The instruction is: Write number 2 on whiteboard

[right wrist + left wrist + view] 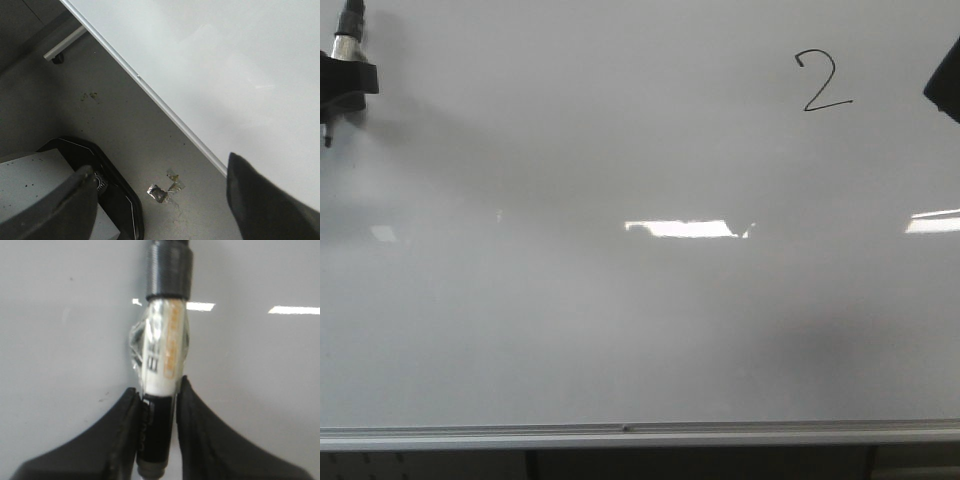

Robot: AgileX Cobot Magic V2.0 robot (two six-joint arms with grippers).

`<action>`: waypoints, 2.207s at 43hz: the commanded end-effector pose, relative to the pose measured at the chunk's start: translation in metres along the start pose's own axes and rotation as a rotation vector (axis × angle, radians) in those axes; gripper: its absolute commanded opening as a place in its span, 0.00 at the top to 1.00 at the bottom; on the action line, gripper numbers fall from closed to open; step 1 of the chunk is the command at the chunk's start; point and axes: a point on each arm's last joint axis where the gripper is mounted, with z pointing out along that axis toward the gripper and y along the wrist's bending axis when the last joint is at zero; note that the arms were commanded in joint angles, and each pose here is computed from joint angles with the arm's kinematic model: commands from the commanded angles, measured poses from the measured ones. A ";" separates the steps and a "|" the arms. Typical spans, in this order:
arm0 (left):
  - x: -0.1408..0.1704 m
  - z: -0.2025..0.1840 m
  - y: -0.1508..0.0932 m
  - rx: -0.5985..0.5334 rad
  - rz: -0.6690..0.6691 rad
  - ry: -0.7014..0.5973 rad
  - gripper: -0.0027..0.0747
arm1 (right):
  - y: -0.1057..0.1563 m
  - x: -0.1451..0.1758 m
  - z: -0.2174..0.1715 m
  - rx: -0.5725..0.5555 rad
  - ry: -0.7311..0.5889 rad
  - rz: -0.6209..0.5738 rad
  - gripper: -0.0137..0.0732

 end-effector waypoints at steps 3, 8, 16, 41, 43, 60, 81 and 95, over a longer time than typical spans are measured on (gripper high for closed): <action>-0.024 -0.003 -0.004 0.026 -0.007 -0.141 0.56 | 0.001 -0.011 -0.013 0.037 -0.081 -0.008 0.20; -0.031 -0.009 -0.005 0.026 -0.005 -0.153 0.55 | 0.000 -0.011 -0.013 0.041 -0.085 -0.008 0.20; -0.057 -0.036 -0.016 0.072 0.120 -0.175 0.55 | 0.003 -0.010 -0.017 0.048 -0.089 0.005 0.20; -0.115 -0.168 -0.015 -0.203 0.250 0.086 0.55 | 0.029 0.018 -0.079 0.295 -0.120 0.329 0.20; -0.118 -0.177 -0.016 -0.219 0.244 0.122 0.55 | 0.034 0.021 -0.084 0.297 -0.132 0.332 0.20; -0.118 -0.240 -0.043 -0.069 0.146 0.291 0.56 | 0.070 0.044 -0.121 0.335 -0.242 0.304 0.20; -0.115 -0.261 -0.063 0.172 0.222 0.278 0.56 | 0.085 0.060 -0.133 0.375 -0.356 0.278 0.20; -0.115 -0.261 -0.062 0.172 0.222 0.278 0.56 | 0.083 0.059 -0.134 0.387 -0.385 0.355 0.42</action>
